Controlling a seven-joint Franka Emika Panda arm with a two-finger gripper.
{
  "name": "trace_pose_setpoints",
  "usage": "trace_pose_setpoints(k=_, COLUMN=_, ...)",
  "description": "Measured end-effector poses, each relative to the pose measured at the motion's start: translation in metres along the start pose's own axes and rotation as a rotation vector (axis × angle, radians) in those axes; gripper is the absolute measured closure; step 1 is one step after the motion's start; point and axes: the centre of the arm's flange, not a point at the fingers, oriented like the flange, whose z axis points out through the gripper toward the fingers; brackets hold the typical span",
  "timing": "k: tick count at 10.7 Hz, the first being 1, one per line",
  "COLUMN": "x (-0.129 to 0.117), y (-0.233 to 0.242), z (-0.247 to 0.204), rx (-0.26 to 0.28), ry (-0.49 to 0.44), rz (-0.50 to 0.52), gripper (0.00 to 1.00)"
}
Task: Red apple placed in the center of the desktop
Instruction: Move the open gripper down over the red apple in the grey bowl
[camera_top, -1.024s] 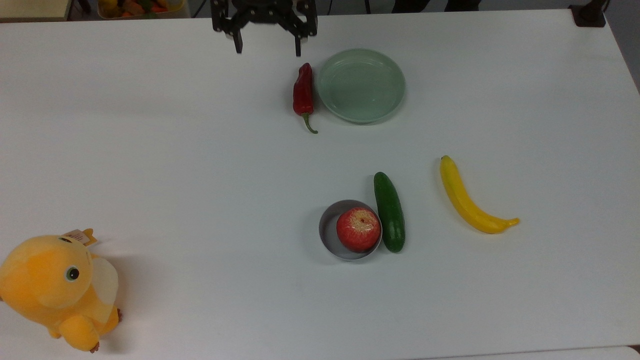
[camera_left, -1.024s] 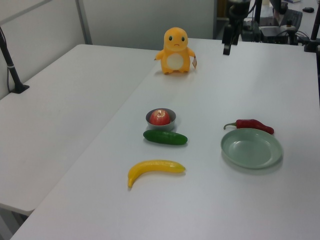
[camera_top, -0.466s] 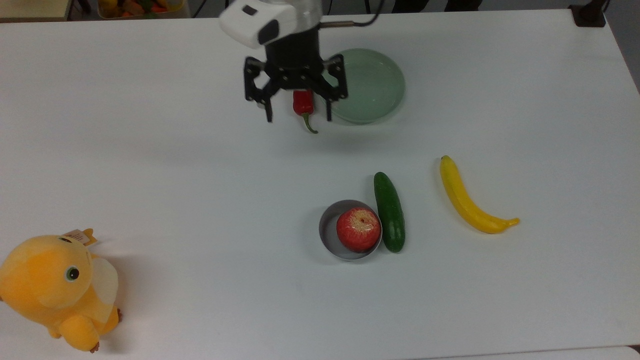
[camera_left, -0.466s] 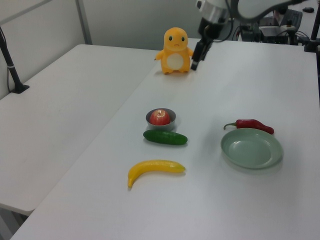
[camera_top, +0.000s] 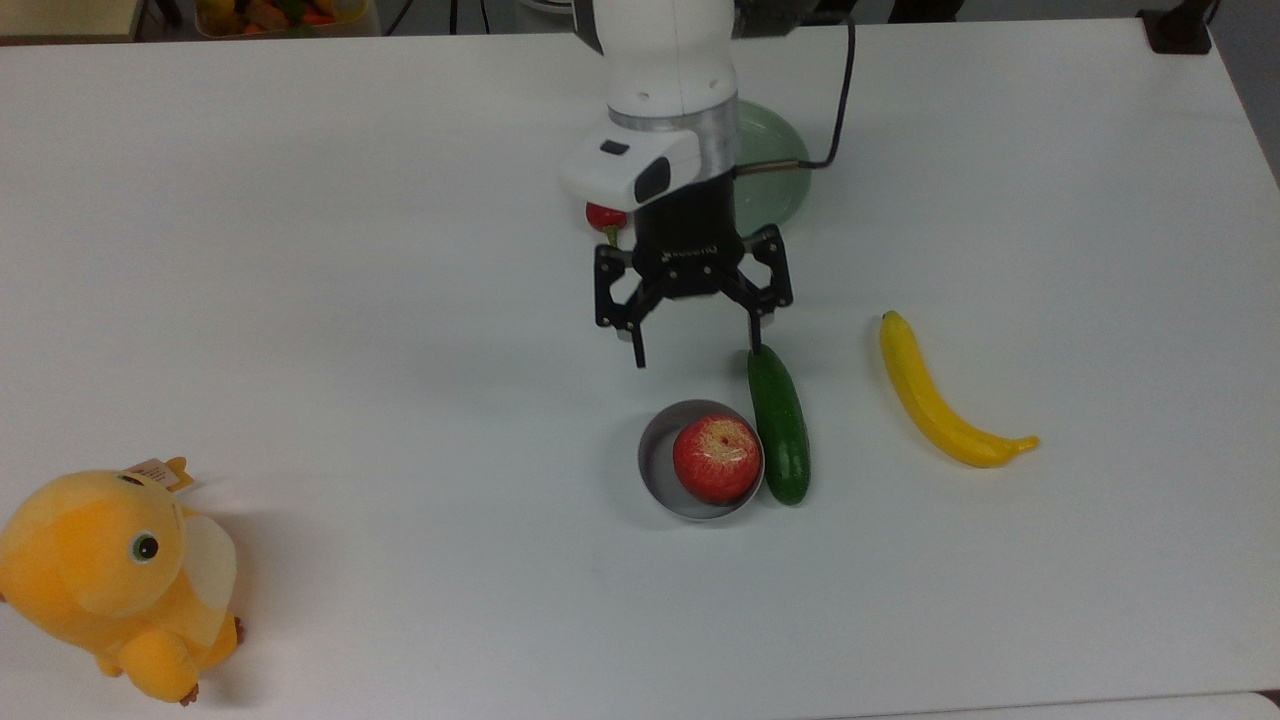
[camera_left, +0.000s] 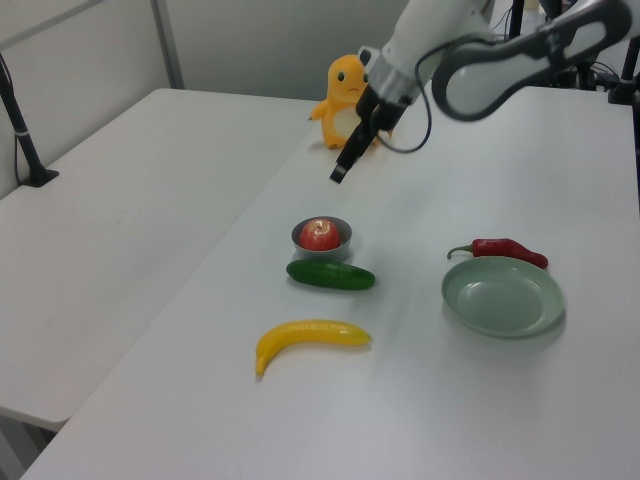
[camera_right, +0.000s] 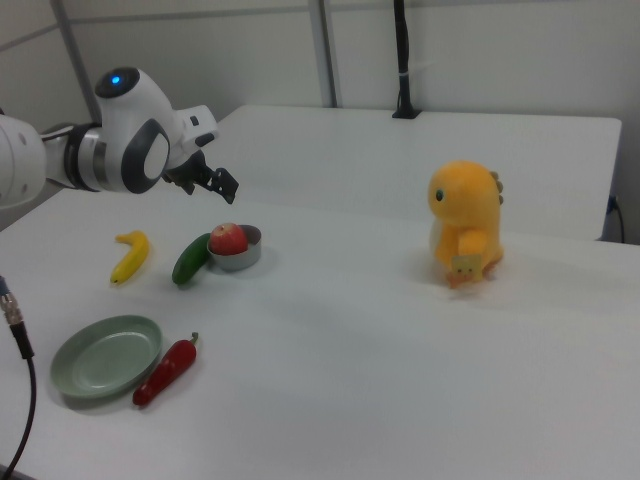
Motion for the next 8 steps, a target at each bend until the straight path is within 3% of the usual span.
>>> trace_pose_setpoints(k=5, x=-0.003, y=-0.028, z=0.067, rx=0.024, ry=0.071, rz=0.002, gripper=0.00)
trace_pose_setpoints(k=8, x=-0.018, y=-0.030, z=0.107, rx=-0.002, ry=0.081, rz=-0.033, gripper=0.00)
